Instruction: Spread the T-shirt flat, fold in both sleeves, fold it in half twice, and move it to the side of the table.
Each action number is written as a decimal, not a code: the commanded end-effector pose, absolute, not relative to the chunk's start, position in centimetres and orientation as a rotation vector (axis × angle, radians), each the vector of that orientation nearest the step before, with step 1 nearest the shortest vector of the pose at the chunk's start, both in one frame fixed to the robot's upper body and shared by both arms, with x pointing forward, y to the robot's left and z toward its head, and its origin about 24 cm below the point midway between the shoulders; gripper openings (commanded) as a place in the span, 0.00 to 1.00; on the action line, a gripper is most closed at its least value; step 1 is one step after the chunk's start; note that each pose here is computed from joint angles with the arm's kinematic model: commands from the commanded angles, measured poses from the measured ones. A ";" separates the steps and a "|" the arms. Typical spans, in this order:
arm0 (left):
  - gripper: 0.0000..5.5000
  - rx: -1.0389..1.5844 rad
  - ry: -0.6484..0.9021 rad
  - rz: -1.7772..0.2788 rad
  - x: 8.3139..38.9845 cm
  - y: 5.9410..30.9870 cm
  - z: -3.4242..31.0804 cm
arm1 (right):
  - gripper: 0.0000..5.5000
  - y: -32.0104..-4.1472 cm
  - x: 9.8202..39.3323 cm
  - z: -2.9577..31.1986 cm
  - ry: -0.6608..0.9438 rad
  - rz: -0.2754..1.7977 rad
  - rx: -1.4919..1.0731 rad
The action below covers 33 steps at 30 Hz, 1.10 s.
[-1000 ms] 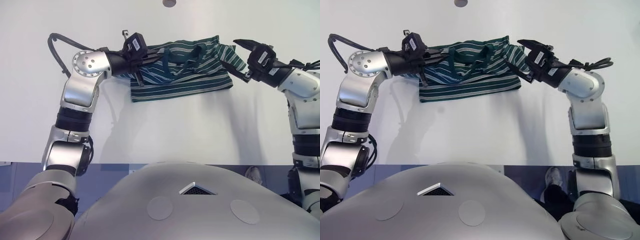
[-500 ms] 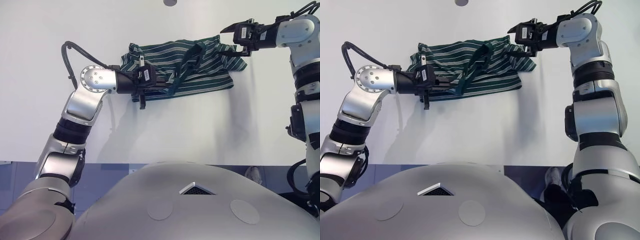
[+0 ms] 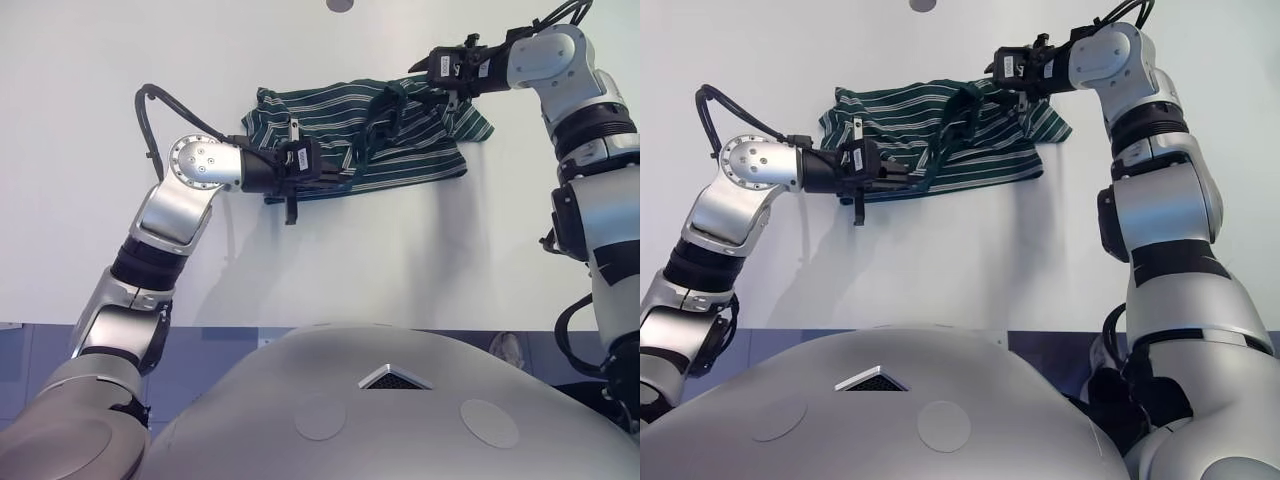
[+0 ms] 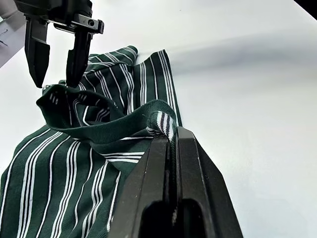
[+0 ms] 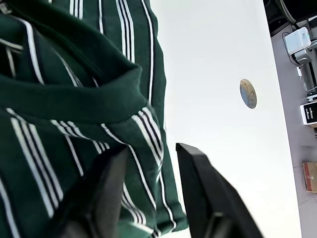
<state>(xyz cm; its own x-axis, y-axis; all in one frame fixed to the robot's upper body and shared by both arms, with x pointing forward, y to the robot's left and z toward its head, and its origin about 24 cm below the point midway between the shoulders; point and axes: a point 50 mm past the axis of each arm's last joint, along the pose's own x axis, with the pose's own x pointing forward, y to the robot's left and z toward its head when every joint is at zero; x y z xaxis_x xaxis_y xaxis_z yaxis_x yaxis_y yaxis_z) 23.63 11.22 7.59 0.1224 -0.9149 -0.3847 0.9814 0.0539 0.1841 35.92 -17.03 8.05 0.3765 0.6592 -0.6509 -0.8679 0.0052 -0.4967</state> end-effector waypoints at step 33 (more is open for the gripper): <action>0.00 0.499 -0.279 -0.769 32.5 15.3 20.2 | 0.00 -22.9 29.7 22.6 -0.383 0.766 -0.847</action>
<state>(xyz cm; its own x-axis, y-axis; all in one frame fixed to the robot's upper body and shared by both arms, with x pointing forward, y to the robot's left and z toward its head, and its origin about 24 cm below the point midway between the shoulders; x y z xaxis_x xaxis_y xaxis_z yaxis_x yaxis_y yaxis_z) 31.79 15.53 21.42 0.6698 -0.7311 0.1295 0.5780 0.6229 0.5272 29.41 -23.07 23.48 0.6535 0.7567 0.0191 -0.4561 0.4139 -0.7878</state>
